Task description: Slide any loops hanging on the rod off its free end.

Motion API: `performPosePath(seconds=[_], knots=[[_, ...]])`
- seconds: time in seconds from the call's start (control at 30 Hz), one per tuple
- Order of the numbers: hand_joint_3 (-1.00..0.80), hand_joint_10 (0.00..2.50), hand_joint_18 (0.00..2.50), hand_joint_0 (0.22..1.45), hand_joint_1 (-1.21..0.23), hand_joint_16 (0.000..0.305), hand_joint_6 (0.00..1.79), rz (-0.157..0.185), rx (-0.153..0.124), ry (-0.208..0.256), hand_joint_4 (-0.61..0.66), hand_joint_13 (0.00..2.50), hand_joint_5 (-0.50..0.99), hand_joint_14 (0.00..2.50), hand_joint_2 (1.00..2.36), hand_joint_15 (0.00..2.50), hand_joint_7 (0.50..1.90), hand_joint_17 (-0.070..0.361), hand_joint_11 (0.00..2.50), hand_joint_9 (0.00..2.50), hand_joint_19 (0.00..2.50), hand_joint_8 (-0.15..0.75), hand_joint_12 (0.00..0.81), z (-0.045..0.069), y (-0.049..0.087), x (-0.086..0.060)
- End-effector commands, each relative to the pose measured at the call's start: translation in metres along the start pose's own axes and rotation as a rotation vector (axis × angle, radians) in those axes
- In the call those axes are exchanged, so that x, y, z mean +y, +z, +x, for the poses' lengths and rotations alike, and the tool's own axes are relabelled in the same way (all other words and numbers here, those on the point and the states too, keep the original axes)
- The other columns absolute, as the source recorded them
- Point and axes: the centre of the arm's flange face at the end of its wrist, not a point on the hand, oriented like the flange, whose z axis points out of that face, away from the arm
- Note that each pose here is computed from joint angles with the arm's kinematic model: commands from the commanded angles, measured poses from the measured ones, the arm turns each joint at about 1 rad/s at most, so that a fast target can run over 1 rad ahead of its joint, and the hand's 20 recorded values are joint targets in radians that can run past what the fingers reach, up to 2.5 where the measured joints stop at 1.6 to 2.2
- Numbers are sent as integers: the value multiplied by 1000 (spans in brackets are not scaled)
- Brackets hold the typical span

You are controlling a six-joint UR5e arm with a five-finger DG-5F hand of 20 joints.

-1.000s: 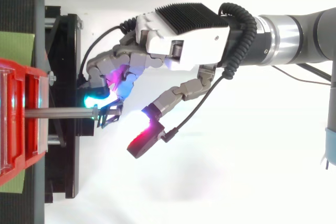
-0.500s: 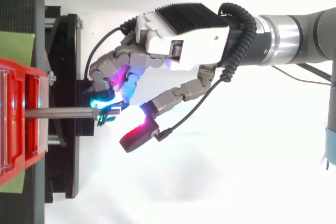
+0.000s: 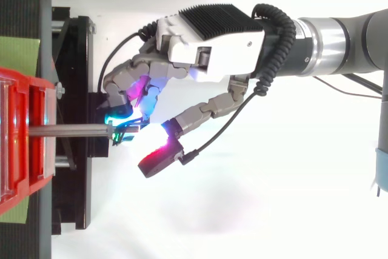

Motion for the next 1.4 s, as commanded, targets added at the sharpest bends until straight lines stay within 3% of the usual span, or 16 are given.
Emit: performPosePath(seconds=[0.0, 0.23, 0.43, 0.6, 0.67, 0.93, 1.03, 1.17, 1.27, 1.37], knots=[[-187, 14, 923, 628, -738, 44, 909, 8, 7, 24, 124, 929, -142, 9, 1015, 248, 1250, 100, 507, 1160, 488, 319, 333, 1, 0, 1], [-163, 17, 916, 611, -701, 44, 911, 33, 48, 60, 162, 944, -138, 11, 1020, 263, 1260, 98, 534, 1211, 513, 327, 336, 2, -1, 7], [-145, 18, 926, 605, -692, 45, 910, 54, 105, 33, 163, 952, -134, 11, 1020, 270, 1277, 101, 543, 1219, 499, 329, 338, 0, -5, 12], [-123, 15, 950, 605, -699, 47, 912, 58, 115, 31, 148, 969, -129, 9, 1018, 261, 1272, 105, 548, 1241, 484, 346, 348, -3, -4, 17], [-121, 15, 955, 607, -703, 47, 911, 89, 134, 36, 145, 973, -128, 9, 1018, 260, 1280, 106, 550, 1242, 478, 346, 353, -4, -7, 20], [-105, 16, 964, 609, -714, 48, 912, 153, 173, 34, 104, 973, -128, 9, 1017, 255, 1281, 108, 536, 1230, 474, 349, 353, -11, -12, 28], [-93, 16, 965, 619, -727, 48, 917, 199, 199, 20, 65, 962, -130, 9, 1016, 252, 1276, 108, 543, 1220, 466, 352, 355, -14, -17, 31], [-102, 15, 945, 630, -738, 47, 921, 233, 209, 31, 44, 940, -135, 9, 1018, 257, 1264, 105, 559, 1189, 460, 339, 345, -18, -21, 33], [-108, 15, 926, 633, -743, 45, 922, 279, 228, 54, 38, 932, -138, 9, 1017, 258, 1259, 102, 553, 1175, 468, 331, 340, -22, -25, 40], [-110, 15, 925, 633, -746, 45, 922, 314, 227, 70, 42, 930, -139, 10, 1017, 254, 1245, 102, 548, 1170, 468, 330, 340, -28, -27, 45]])
